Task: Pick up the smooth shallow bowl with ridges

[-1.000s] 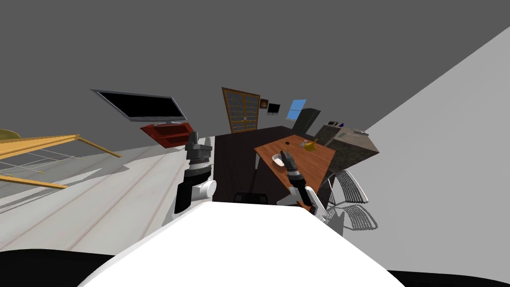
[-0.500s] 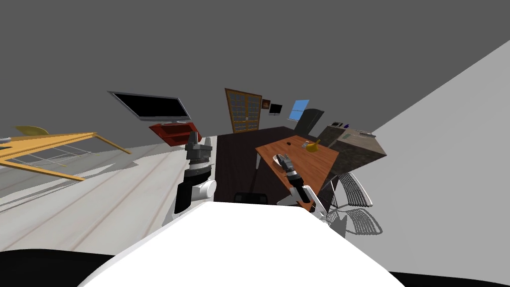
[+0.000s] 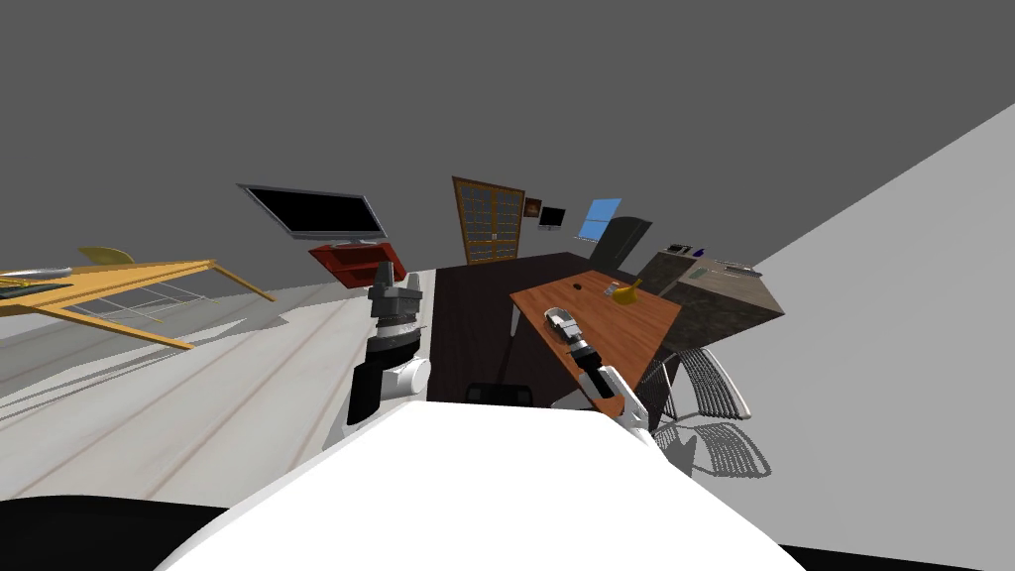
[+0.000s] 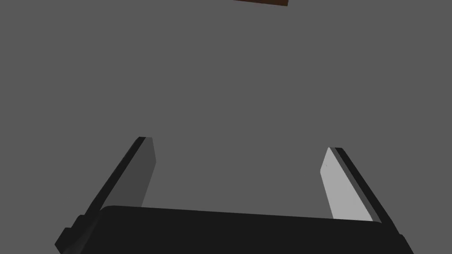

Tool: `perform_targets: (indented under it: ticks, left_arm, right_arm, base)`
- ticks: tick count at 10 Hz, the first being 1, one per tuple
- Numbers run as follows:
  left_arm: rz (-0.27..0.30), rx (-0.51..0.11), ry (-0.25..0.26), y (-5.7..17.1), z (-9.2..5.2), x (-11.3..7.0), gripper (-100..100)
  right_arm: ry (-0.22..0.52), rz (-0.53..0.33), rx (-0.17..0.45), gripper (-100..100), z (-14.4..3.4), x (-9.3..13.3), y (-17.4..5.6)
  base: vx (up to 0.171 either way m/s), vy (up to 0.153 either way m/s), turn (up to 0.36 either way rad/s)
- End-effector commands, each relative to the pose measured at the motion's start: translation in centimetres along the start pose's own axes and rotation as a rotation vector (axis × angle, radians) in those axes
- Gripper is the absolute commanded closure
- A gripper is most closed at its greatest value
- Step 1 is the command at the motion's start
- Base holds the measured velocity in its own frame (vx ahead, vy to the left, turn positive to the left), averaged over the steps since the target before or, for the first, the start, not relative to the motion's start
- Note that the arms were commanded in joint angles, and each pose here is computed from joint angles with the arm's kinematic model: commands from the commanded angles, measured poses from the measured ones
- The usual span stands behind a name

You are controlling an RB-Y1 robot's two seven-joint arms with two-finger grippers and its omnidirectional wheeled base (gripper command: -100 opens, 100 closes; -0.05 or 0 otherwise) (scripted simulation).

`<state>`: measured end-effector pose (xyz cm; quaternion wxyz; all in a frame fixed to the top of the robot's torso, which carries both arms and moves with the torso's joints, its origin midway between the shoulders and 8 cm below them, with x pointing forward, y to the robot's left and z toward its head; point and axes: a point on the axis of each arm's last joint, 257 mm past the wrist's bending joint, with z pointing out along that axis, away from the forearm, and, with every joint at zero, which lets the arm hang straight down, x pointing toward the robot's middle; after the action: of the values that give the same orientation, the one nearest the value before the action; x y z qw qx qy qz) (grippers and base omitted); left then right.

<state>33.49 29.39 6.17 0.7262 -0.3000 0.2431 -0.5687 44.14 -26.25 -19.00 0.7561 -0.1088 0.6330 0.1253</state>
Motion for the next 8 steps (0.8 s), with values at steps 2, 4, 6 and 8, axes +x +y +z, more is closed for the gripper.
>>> perform_targets:
  ticks: [2,4,6,8]
  left_arm:
    - [0.000,0.000,0.000,0.0,0.0,0.0,0]
    - [0.000,0.000,0.000,0.0,0.0,0.0,0]
    - [0.000,0.000,0.000,0.0,0.0,0.0,0]
    - [0.000,0.000,0.000,0.0,0.0,0.0,0]
  right_arm:
    - [0.083,-0.137,-0.022,-100,-0.2,3.0,-0.7]
    - [0.148,-0.230,-0.037,-100,-0.7,5.4,-1.5]
    - [0.201,-0.324,-0.060,-100,-1.0,7.3,-2.2]
    - [0.262,-0.416,-0.084,-100,-1.7,9.4,-3.1]
  base:
    - [-0.012,-0.017,0.048]
    - [-0.007,-0.018,0.043]
    - [0.000,-0.020,0.050]
    - [0.002,-0.022,0.042]
